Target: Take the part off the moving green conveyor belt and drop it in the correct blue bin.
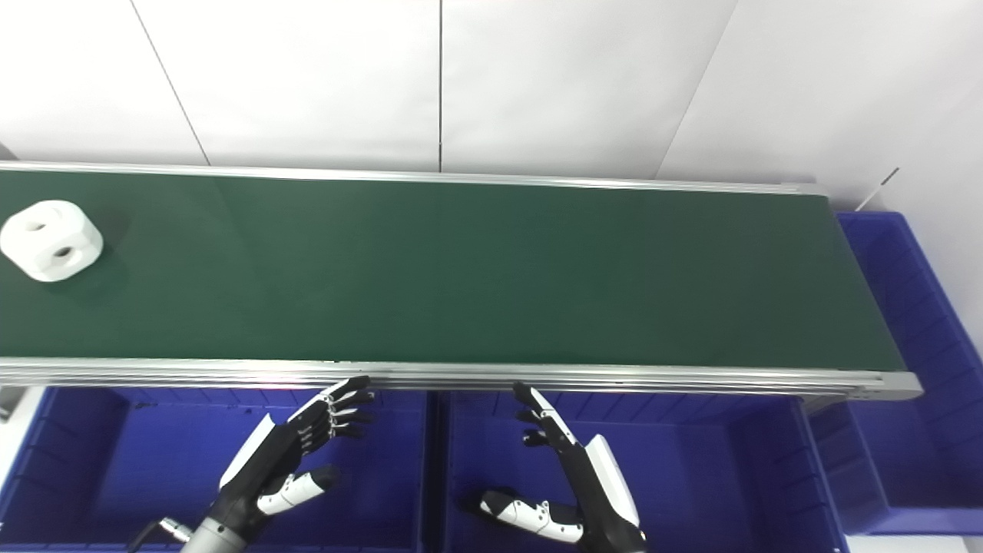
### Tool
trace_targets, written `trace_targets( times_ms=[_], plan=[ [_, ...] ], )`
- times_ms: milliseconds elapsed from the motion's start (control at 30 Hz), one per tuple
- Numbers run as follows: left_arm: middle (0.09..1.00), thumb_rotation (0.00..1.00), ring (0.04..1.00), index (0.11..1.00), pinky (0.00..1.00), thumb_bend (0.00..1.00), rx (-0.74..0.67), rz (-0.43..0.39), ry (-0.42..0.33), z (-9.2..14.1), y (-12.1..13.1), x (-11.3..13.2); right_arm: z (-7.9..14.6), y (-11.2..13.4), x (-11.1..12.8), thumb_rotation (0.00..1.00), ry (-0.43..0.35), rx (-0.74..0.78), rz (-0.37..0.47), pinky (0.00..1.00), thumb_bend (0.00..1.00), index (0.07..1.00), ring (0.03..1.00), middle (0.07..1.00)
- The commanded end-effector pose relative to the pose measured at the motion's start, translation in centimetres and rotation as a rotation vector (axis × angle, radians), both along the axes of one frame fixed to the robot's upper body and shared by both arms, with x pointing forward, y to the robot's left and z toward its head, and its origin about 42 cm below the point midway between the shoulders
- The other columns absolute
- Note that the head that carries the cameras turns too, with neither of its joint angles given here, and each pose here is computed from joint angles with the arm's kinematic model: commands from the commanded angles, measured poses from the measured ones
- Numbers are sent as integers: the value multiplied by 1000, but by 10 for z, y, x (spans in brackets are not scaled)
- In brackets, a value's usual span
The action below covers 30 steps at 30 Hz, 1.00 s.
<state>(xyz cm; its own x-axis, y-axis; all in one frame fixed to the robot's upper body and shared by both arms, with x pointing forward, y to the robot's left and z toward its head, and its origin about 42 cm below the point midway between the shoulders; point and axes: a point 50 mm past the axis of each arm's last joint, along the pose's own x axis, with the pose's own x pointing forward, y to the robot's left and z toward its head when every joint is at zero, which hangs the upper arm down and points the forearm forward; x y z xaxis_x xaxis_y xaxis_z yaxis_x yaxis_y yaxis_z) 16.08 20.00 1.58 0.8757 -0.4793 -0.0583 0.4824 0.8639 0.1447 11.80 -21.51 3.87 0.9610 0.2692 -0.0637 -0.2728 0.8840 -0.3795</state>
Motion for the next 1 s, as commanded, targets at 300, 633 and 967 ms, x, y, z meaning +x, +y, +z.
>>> trace_targets(
  times_ms=[300,633,967],
  plan=[
    [855,751,777,890,720,709,-17,-1,-59,9,0,6,7,-1,2,628,-50,0,8,713,753,917,859,923],
    [856,744,778,891,723,708,-20,-2,-58,9,0,6,7,-1,2,627,-42,8,9,730,757,920,864,923],
    [849,749,771,885,712,732,-12,4,-46,4,-4,4,2,-4,1,628,-53,3,9,705,752,922,854,918]
  ],
)
